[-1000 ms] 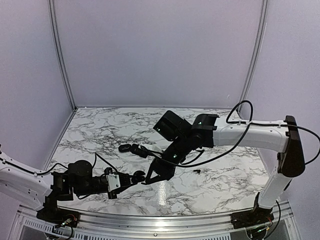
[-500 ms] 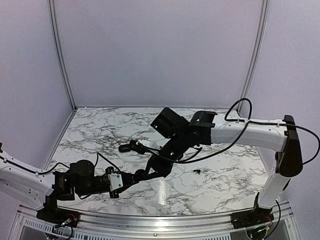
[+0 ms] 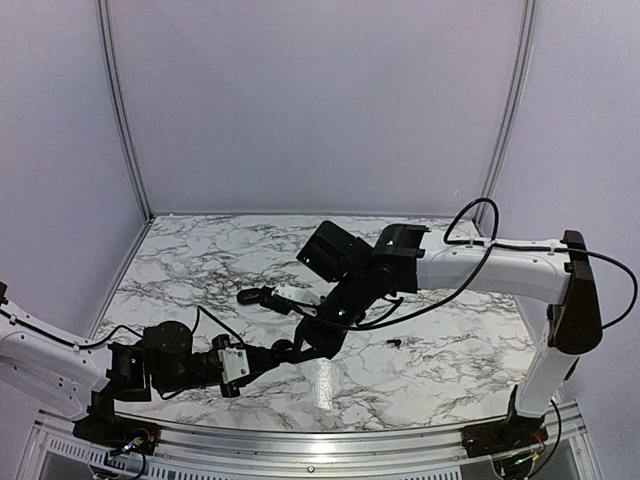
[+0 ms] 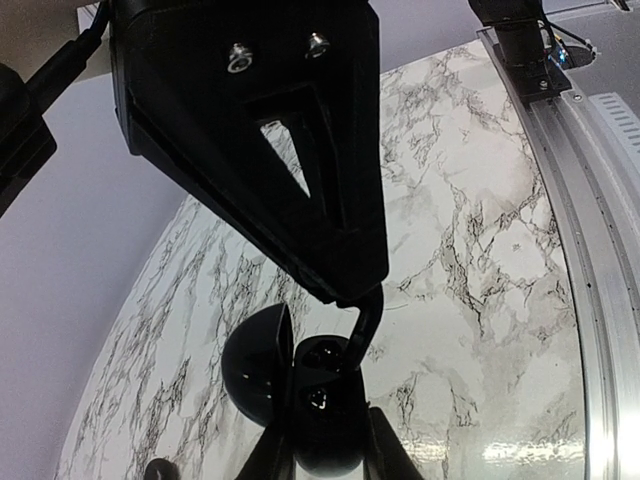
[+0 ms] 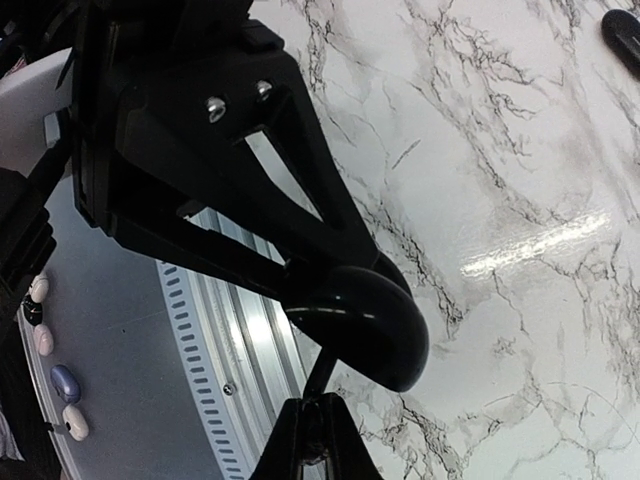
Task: Insert the wireless bluetooth earbuds into the charging case
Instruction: Insert the left earbud into the left side groove of the charging case.
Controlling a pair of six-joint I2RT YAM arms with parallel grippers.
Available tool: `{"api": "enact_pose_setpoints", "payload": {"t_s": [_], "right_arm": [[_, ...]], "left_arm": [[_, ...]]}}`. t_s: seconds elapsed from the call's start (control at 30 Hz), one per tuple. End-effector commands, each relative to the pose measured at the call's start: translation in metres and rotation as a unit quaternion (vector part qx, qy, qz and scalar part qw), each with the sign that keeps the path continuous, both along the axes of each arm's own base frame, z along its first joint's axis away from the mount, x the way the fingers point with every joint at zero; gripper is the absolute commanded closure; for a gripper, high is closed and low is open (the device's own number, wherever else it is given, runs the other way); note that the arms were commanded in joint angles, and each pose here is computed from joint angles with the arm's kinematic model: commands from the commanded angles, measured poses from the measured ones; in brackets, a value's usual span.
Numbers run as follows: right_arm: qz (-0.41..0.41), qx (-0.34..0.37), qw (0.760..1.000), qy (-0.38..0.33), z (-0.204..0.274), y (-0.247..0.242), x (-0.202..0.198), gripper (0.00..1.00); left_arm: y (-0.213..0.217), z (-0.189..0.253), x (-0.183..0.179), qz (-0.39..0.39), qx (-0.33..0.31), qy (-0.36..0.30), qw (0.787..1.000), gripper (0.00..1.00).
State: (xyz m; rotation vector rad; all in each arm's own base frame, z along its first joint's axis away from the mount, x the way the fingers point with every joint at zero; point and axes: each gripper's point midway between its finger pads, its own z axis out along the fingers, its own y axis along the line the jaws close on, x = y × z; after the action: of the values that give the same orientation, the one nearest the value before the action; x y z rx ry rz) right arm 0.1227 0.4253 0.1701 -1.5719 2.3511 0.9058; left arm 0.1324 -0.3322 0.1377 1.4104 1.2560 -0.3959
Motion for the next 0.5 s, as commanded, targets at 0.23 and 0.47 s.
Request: {"api": "enact_pose_setpoints", "payload": {"t_s": [0.23,0.47], "right_arm": [[-0.004,0.005,1.0,-0.013,0.0116,0.0088,0.0046,0.96],[0.002,0.008,1.0,-0.005,0.0106,0.0107,0.0014,0.96]], "left_arm": [[-0.0089,0.007,-0.0001,-0.002,0.001,-0.016,1.0,1.0],[-0.0096,0.0058,-0.0003,-0.002,0.004,-0.017,1.0,1.0]]}}
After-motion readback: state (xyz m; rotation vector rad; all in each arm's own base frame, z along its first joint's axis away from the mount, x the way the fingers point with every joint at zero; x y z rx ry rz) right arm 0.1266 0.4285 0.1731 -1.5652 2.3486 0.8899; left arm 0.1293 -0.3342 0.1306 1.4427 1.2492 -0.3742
